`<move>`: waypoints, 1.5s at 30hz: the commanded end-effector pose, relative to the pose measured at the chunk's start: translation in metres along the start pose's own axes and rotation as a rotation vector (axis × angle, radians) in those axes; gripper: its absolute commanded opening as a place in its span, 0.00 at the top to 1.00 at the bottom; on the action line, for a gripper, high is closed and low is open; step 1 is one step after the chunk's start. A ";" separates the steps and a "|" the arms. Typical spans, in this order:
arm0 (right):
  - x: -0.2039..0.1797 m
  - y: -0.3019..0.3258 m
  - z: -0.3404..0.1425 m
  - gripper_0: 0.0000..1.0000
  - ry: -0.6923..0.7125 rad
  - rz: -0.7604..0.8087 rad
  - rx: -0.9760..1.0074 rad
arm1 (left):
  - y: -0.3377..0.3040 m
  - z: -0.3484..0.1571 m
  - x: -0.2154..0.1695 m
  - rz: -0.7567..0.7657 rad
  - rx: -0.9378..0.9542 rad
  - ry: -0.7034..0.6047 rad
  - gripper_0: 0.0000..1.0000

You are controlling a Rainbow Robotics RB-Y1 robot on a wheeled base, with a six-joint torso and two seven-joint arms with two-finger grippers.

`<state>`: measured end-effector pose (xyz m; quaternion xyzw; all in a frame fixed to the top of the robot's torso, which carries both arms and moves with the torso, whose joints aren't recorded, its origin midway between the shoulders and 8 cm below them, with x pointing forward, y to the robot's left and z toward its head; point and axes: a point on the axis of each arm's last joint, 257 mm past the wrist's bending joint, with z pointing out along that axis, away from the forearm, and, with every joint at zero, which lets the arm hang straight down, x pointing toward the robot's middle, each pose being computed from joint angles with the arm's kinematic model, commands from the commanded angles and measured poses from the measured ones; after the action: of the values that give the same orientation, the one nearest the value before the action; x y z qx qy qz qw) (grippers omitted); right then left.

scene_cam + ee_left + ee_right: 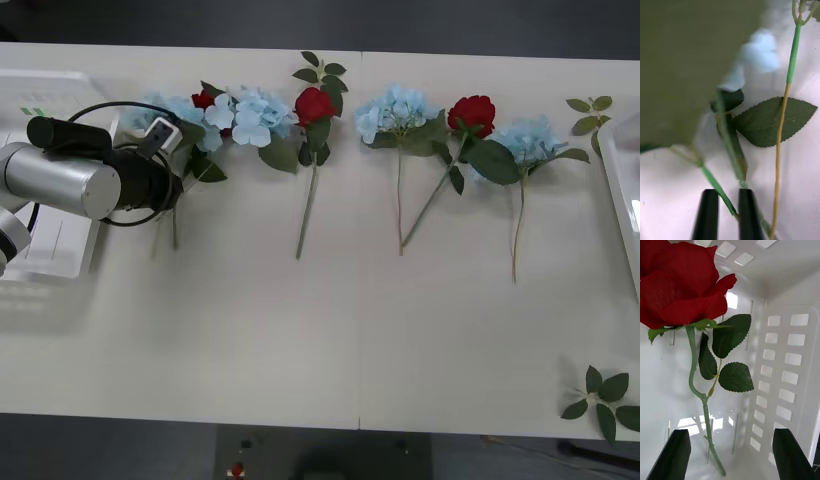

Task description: Put the red flowers into the right box and the blue flowers into the left box

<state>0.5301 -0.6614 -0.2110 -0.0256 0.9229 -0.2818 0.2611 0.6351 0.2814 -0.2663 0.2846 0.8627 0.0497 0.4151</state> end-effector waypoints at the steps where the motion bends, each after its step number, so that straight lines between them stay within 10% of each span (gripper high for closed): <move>1: -0.016 -0.019 -0.011 0.36 -0.029 -0.018 0.026 | 0.006 -0.006 -0.027 -0.050 -0.006 -0.045 1.00; 12: -0.033 -0.002 -0.029 0.36 -0.038 -0.015 -0.056 | 0.003 -0.027 -0.023 -0.026 0.033 0.035 1.00; 25: -0.059 0.091 -0.166 0.36 0.096 0.034 -0.451 | 0.004 -0.032 -0.027 -0.042 0.044 0.028 1.00; 45: -0.059 0.268 -0.122 0.36 0.109 0.342 -0.602 | 0.023 -0.149 -0.063 -0.056 0.145 0.145 1.00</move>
<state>0.5390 -0.3750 -0.2448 0.0474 0.9730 0.0430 0.2219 0.5632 0.2870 -0.1599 0.3029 0.9021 -0.0015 0.3073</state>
